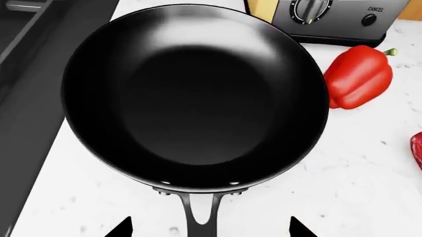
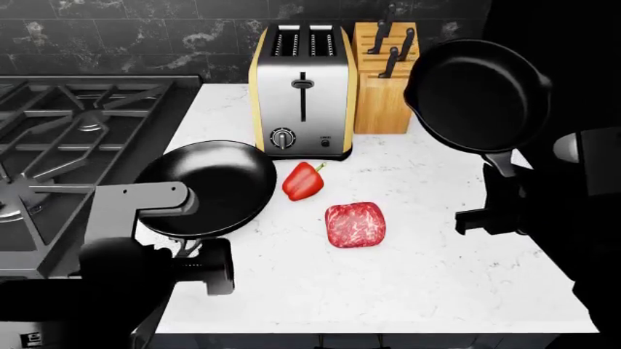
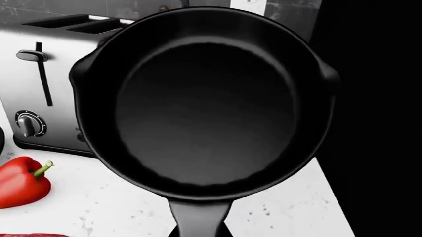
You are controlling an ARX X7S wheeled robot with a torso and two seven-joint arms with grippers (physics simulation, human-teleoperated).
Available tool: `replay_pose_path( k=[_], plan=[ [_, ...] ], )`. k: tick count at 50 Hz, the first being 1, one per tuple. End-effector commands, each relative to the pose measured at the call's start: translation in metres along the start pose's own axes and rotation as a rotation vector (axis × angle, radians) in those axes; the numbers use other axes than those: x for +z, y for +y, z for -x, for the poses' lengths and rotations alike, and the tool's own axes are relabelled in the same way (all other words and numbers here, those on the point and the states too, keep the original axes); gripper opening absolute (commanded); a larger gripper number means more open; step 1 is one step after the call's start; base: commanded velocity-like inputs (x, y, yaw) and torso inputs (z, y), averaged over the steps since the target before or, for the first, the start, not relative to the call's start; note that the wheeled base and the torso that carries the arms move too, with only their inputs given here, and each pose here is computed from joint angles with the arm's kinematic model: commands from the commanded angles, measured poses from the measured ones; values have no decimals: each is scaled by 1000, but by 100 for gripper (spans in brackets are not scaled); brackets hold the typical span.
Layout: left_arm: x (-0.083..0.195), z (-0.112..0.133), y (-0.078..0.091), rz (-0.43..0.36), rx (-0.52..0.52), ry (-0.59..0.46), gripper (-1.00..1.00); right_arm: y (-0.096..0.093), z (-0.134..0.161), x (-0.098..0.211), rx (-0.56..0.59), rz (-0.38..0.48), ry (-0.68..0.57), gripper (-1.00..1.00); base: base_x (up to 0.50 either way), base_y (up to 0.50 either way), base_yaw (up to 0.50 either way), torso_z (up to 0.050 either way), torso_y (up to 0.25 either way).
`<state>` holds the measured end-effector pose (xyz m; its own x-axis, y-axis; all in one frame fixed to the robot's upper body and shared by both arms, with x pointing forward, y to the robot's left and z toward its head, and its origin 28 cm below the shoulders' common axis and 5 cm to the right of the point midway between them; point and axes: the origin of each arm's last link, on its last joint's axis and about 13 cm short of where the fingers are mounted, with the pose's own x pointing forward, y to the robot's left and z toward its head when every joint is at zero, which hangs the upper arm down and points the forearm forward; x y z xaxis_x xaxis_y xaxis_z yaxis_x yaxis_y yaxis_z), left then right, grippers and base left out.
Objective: Place both pans onto different burners. Then place the bell pepper and the pork loin on different pans.
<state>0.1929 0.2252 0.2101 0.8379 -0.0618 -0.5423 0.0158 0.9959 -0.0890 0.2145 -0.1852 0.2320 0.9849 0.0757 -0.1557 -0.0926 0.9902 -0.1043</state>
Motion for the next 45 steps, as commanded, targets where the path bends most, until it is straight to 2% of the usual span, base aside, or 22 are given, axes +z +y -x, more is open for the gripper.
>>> replay_pose_path(
  k=[1, 26, 27, 45],
  plan=[
    [-8, -10, 1, -10, 18, 51, 100, -5, -3, 8, -55, 3, -64, -100, 0, 0, 0, 0, 0],
    [-14, -23, 2, 4, 17, 154, 100, -7, -10, 18, -48, 6, -77, -100, 1, 0, 0, 0, 1],
    [-15, -23, 2, 4, 14, 152, -100, -7, -10, 18, -48, 5, -77, -100, 0, 0, 0, 0, 0],
    [-6, -14, -1, -11, -26, 63, -100, -6, -8, 19, -51, 3, -88, -100, 0, 0, 0, 0, 0]
  ],
)
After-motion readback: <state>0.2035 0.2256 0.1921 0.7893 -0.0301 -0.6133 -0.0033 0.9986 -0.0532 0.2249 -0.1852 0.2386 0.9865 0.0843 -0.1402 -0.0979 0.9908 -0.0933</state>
